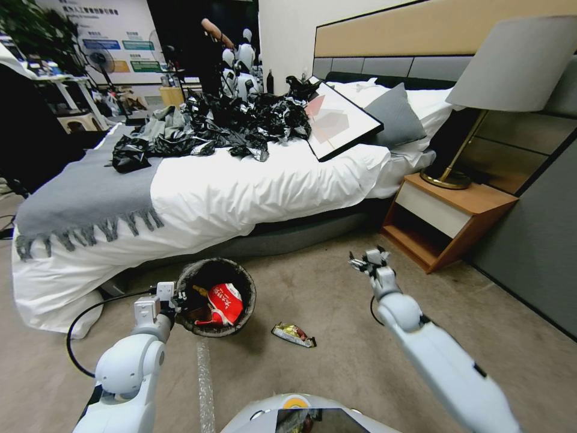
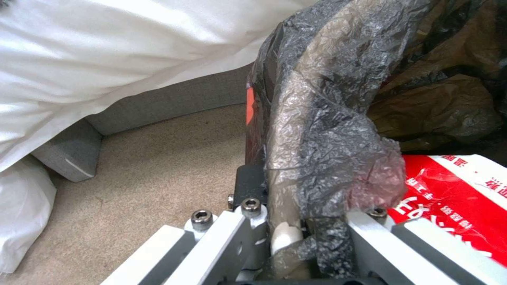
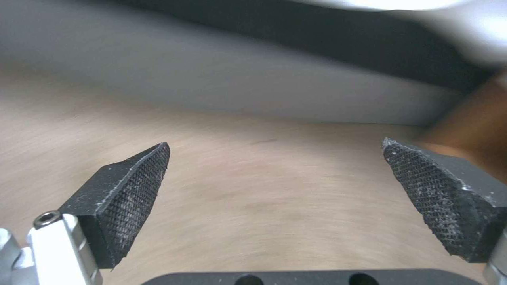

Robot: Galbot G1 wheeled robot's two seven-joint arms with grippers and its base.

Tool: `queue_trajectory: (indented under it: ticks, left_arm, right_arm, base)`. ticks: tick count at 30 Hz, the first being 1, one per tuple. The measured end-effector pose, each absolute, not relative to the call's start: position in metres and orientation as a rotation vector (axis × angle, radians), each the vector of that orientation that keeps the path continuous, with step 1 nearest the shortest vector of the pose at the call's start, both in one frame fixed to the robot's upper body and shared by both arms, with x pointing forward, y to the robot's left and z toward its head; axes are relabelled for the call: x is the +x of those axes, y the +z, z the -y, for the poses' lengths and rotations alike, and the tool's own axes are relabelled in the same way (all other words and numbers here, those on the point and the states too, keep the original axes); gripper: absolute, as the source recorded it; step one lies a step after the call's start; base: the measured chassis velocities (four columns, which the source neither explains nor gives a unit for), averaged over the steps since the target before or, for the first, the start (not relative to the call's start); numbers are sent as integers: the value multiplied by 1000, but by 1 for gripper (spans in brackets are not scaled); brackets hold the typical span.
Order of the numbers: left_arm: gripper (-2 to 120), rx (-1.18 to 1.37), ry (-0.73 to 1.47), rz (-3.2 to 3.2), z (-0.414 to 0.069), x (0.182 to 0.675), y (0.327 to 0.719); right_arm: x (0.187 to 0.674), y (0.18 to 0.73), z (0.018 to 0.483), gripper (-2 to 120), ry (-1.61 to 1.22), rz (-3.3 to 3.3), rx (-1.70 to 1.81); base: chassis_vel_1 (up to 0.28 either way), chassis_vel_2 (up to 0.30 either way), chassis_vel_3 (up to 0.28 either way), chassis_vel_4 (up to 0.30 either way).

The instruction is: Pick up the trash bin, then pick up the garbage from the floor and place it into the trash bin.

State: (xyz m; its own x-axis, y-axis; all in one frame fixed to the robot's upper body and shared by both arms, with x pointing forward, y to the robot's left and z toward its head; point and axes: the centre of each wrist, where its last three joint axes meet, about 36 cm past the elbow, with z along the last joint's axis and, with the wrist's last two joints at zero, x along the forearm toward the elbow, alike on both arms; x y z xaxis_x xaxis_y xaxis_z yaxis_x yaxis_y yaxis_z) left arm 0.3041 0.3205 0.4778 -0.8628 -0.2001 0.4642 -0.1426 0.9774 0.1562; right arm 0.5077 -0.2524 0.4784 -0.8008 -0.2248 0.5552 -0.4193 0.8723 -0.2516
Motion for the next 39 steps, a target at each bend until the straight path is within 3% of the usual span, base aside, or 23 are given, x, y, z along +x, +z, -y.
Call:
queue_trajectory:
  ticks: [6, 13, 21, 39]
  left_arm:
    - [0, 245, -163, 2620, -318, 303, 476]
    - [0, 243, -172, 2619, -320, 303, 475]
    - [0, 247, -169, 2606, -320, 306, 470]
    - [0, 244, -169, 2585, -321, 308, 462]
  right_arm:
    - [566, 467, 219, 100, 458, 2288, 691]
    - [596, 450, 180, 100, 535, 2148, 833]
    - [589, 401, 116, 100, 574, 2027, 934]
    - [524, 341, 70, 100, 551, 1861, 1086]
  base:
    - [0, 0, 0, 0]
    - [0, 0, 0, 0]
    - [0, 0, 0, 0]
    - [0, 0, 0, 0]
